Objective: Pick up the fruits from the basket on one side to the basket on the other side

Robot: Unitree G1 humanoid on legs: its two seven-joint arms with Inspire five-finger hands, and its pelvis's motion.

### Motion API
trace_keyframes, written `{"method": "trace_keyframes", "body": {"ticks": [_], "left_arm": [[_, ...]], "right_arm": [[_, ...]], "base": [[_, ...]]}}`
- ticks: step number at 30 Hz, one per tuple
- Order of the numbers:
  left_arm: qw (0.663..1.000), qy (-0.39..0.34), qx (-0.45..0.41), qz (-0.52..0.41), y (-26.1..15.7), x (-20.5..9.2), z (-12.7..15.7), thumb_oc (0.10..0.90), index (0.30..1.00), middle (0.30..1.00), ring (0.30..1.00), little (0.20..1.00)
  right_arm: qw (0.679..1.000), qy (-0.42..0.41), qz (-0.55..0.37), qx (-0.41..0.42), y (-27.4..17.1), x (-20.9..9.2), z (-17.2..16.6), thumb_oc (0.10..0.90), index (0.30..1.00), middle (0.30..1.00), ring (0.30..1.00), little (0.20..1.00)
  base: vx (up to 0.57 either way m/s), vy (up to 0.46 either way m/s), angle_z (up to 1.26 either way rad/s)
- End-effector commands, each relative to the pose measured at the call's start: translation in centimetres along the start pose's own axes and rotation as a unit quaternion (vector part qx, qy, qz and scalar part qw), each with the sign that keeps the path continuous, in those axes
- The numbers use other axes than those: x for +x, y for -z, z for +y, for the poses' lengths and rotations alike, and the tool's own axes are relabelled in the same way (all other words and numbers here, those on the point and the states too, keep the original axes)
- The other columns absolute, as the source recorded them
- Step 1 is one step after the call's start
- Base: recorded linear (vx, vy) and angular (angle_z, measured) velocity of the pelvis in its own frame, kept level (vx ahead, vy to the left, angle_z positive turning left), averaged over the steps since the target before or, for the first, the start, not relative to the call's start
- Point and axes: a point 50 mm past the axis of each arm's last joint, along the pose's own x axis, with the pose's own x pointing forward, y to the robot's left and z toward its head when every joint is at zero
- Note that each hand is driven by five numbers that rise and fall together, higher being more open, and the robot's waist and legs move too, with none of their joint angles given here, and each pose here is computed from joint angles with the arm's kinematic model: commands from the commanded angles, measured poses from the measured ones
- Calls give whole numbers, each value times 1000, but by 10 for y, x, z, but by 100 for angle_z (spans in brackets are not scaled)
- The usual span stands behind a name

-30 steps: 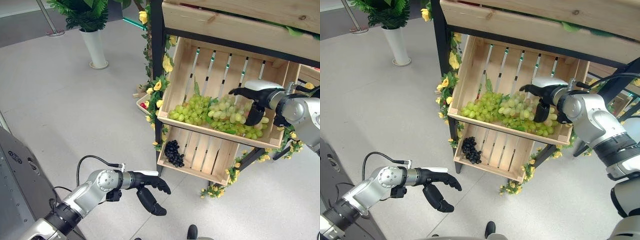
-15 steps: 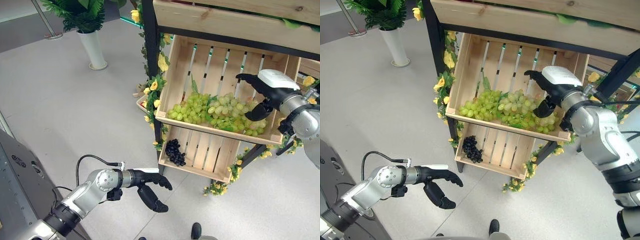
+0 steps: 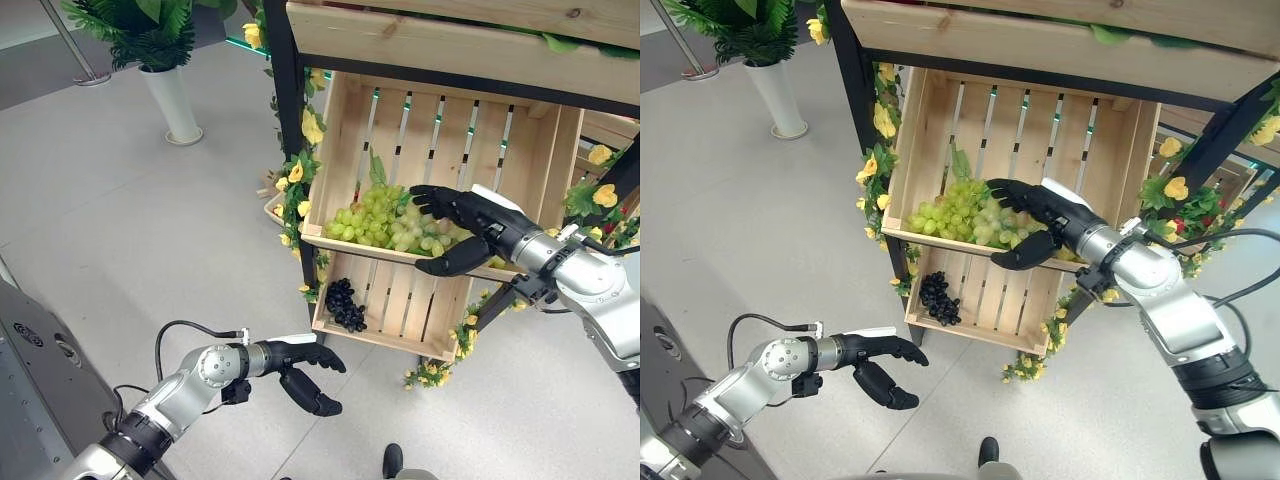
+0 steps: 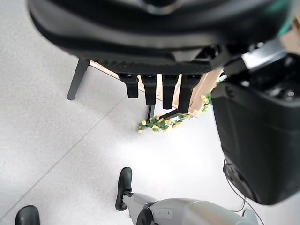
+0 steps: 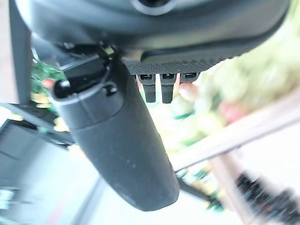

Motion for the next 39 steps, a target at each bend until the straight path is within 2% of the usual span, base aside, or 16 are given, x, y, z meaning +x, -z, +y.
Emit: {"method": "trace_keyframes", "body": {"ticks": [1,4,14,25,33,36,39], "left_arm": [[994,-77,32,-69,-21,-5,28,800,900,900,900,900],[990,-110,28,-81,-24,-3,28,800,900,900,900,900],[984,-152,12,-94,-30,4,25,800,900,900,900,900],[976,-189,-11,-112,-32,5,22,800,900,900,900,900],[971,-204,-35,-118,-30,2,20,800,900,900,900,900],[971,-204,-36,-119,-30,2,19,800,900,900,900,900],[972,-200,-32,-121,-32,2,18,800,900,900,900,900]], "right_arm": [[987,-48,-150,39,-36,-2,12,800,900,900,900,900],[974,-24,-213,66,-42,-6,21,800,900,900,900,900],[959,53,-274,54,-59,-11,18,800,900,900,900,900],[902,106,-396,136,-74,-22,22,800,900,900,900,900],[864,-20,-385,322,-52,-10,60,800,900,900,900,900],[831,-90,-375,402,-46,-2,82,800,900,900,900,900],[819,-151,-342,435,-36,5,107,800,900,900,900,900]], "base": [[-18,60,3],[-21,49,2],[-7,11,1],[1,-12,0],[-1,22,1],[3,91,7],[9,115,9]]}}
